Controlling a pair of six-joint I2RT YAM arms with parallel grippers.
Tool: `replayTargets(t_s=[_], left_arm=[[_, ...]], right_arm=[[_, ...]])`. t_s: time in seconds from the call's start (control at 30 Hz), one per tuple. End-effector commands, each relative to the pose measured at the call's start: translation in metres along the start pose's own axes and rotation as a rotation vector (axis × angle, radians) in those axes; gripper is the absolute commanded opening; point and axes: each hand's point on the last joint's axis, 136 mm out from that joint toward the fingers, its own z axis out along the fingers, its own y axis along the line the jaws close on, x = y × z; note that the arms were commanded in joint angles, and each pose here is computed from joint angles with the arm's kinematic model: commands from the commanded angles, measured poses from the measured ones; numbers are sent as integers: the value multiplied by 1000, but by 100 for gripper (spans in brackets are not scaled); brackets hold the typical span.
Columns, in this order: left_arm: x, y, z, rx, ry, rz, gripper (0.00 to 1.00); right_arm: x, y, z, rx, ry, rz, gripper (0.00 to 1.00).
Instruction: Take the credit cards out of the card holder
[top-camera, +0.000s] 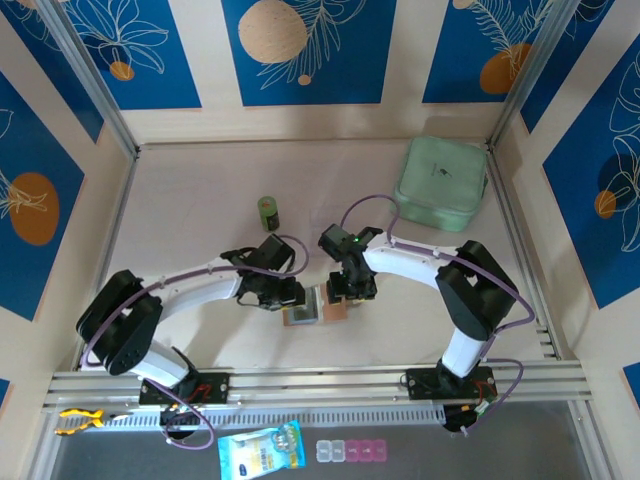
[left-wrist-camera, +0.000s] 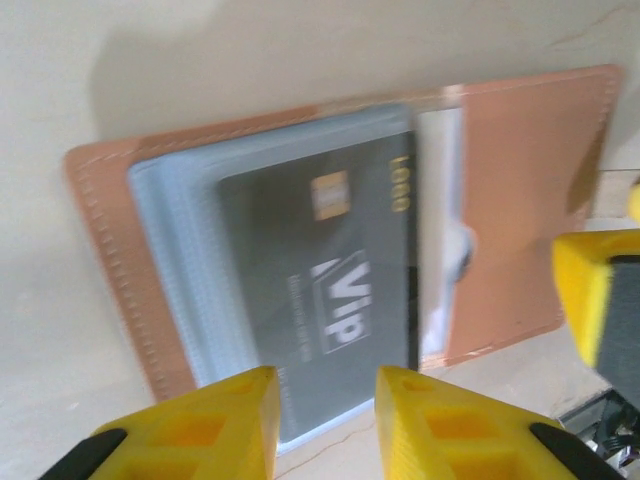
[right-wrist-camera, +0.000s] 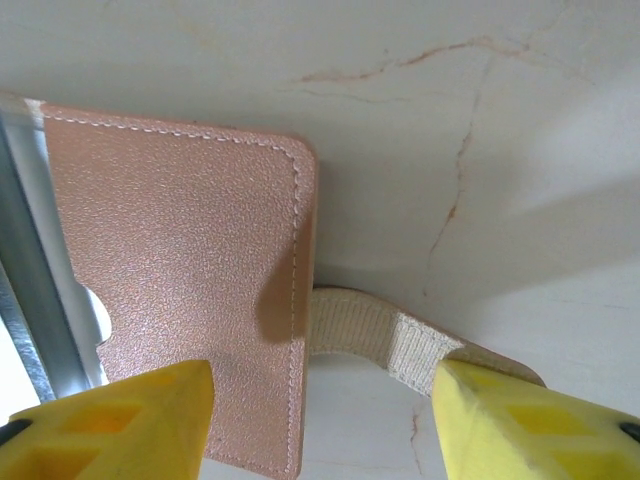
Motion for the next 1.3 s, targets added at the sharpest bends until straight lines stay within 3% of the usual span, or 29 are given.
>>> replayTargets(t_s=[0.0, 0.5, 0.97, 1.27], left_arm=[[-5, 8, -2, 2, -33, -46, 33], [-3, 28, 15, 24, -8, -142, 36], [1, 45, 25, 61, 16, -220, 33], [-2, 48, 15, 66, -20, -225, 31]], right_arm=[[-1, -1, 0, 20, 7, -15, 66], [7, -3, 24, 15, 61, 26, 79], [18, -16, 31, 161, 80, 33, 78], [14, -9, 23, 143, 42, 28, 75]])
